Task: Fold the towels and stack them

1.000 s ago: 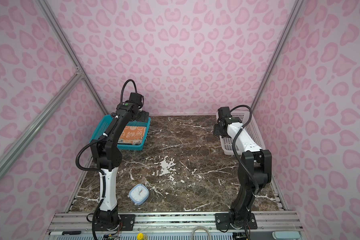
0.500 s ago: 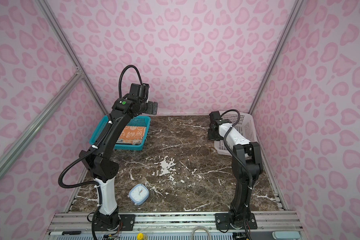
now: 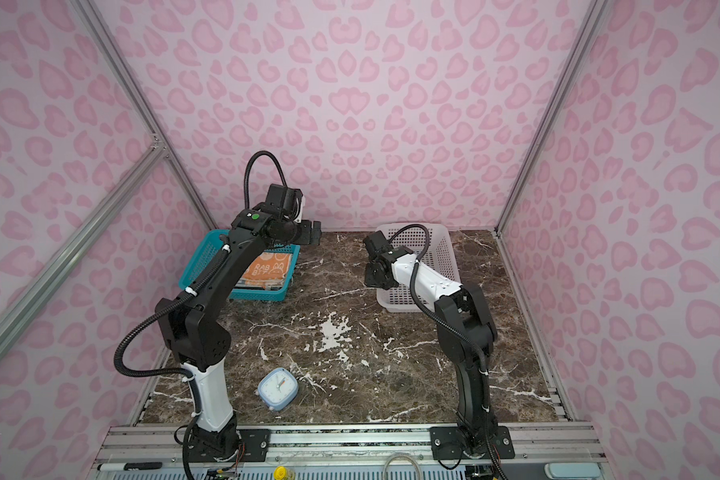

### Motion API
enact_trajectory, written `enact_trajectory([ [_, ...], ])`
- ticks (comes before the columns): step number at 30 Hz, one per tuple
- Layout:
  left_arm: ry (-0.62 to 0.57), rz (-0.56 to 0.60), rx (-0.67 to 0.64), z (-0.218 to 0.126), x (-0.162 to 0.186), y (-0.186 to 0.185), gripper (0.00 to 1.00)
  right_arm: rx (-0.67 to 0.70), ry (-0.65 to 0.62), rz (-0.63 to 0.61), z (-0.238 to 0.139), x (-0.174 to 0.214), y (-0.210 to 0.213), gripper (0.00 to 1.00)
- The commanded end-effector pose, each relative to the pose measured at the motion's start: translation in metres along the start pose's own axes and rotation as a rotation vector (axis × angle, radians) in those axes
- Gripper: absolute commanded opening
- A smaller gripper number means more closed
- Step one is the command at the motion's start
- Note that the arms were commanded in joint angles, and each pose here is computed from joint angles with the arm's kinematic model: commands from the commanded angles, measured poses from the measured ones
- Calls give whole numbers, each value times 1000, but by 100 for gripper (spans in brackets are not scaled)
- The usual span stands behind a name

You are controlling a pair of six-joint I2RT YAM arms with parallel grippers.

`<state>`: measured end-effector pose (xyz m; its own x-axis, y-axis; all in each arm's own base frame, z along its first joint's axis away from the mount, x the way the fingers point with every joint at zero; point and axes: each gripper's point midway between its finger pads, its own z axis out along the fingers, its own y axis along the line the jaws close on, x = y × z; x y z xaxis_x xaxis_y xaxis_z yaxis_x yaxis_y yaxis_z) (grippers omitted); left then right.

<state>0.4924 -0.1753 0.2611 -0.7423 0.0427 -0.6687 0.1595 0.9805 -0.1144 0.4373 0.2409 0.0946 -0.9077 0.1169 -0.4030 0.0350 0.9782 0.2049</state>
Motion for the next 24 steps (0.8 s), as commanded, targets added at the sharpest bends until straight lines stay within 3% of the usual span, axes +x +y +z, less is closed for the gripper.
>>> enact_trajectory([
  [1,-52,-62,31,-10,-10,2,98,-151,59,86,11,10,43,0],
  [3,-55,-82,33,-13,-9,8,98,-155,71,59,15,11,53,1],
  [6,-65,-94,45,-19,-7,10,98,-148,67,19,11,5,57,18],
  [7,-69,-97,49,-21,-5,11,98,-152,55,6,7,2,57,27],
  [9,-94,-102,62,-28,-3,10,98,-159,15,-34,-9,-6,58,57],
  [11,-121,-106,72,-34,-1,11,98,-151,-25,-69,-25,-15,54,81],
  [13,-144,-106,62,-39,4,17,98,-140,-81,-95,-46,-26,45,94],
  [14,-172,-105,49,-45,5,21,98,-125,-112,-110,-56,-31,36,98],
  [18,-335,-73,-36,-71,17,50,98,63,-259,-132,-97,-57,-29,99],
  [24,-453,-41,-223,-92,53,97,98,294,-485,13,-140,-68,-154,99],
])
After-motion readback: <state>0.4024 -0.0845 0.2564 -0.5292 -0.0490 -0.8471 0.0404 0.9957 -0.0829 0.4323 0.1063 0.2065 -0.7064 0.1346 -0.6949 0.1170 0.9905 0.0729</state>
